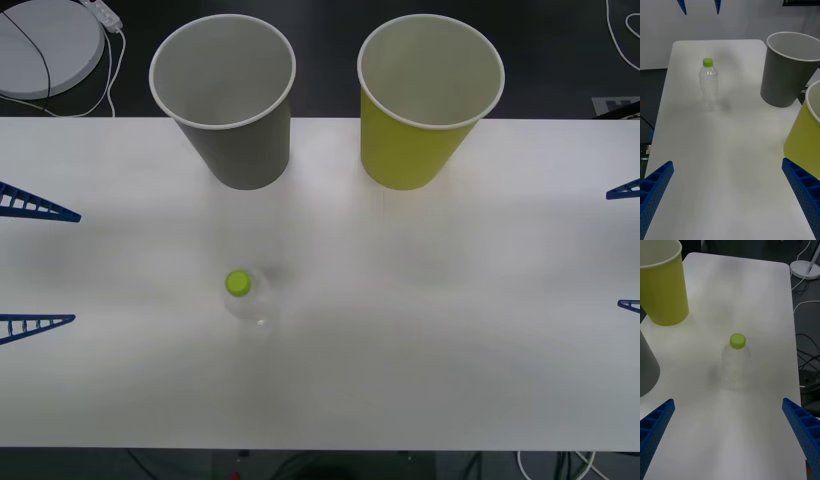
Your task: Put the can into the green bin and the plastic bottle into the gray bin
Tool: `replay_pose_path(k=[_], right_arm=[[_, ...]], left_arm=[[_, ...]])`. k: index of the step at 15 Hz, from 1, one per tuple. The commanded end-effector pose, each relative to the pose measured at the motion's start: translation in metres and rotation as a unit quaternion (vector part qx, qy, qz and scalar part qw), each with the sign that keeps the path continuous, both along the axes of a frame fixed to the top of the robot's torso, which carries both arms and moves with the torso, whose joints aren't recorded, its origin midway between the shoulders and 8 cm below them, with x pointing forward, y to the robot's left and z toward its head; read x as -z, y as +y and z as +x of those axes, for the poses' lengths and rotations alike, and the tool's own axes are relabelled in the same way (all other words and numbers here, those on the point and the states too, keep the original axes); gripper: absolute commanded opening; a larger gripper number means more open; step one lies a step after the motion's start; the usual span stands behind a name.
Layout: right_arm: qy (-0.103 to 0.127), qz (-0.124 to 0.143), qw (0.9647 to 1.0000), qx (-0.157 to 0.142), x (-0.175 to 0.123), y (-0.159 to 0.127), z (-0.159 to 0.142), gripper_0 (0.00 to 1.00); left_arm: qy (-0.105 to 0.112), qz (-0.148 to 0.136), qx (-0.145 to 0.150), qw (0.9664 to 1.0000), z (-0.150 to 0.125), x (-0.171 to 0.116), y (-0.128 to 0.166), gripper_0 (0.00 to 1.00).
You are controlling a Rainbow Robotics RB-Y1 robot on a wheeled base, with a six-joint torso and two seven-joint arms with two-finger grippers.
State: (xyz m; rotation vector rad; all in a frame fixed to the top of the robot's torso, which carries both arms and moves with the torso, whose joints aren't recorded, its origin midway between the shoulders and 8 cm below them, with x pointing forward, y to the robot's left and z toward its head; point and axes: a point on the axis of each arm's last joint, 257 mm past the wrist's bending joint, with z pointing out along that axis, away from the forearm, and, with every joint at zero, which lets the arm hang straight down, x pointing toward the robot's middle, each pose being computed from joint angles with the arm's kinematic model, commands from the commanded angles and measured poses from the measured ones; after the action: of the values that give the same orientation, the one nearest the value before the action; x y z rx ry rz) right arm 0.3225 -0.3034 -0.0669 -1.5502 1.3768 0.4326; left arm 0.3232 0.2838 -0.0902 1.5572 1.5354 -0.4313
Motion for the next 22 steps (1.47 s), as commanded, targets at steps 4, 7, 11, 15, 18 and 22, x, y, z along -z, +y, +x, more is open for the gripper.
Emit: replay_pose_path(k=[4, 7, 11, 15, 18, 22], right_arm=[[0.000, 0.000, 1.0000, 0.000, 0.000, 0.000, 0.000, 1.00], [0.000, 0.000, 1.0000, 0.000, 0.000, 0.000, 0.000, 1.00], [0.000, 0.000, 1.0000, 0.000, 0.000, 0.000, 0.000, 1.00], [0.000, 0.000, 1.0000, 0.000, 0.000, 0.000, 0.000, 1.00], [0.000, 0.000, 1.0000, 0.000, 0.000, 0.000, 0.000, 1.00], [0.000, 0.000, 1.0000, 0.000, 0.000, 0.000, 0.000, 1.00]], left_arm=[[0.005, -0.002, -0.008, 1.0000, 0.000, 0.004, 0.005, 1.00], [0.002, -0.006, -0.014, 0.9999, 0.004, 0.004, 0.010, 1.00], [-0.002, 0.002, -0.009, 1.0000, 0.003, 0.008, 0.014, 1.00], [-0.004, -0.006, 0.009, 0.9999, -0.002, 0.022, 0.026, 1.00], [-0.008, -0.019, 0.016, 0.9997, -0.004, 0.037, 0.035, 1.00], [0.006, -0.035, 0.013, 0.9993, -0.011, 0.053, 0.043, 1.00]])
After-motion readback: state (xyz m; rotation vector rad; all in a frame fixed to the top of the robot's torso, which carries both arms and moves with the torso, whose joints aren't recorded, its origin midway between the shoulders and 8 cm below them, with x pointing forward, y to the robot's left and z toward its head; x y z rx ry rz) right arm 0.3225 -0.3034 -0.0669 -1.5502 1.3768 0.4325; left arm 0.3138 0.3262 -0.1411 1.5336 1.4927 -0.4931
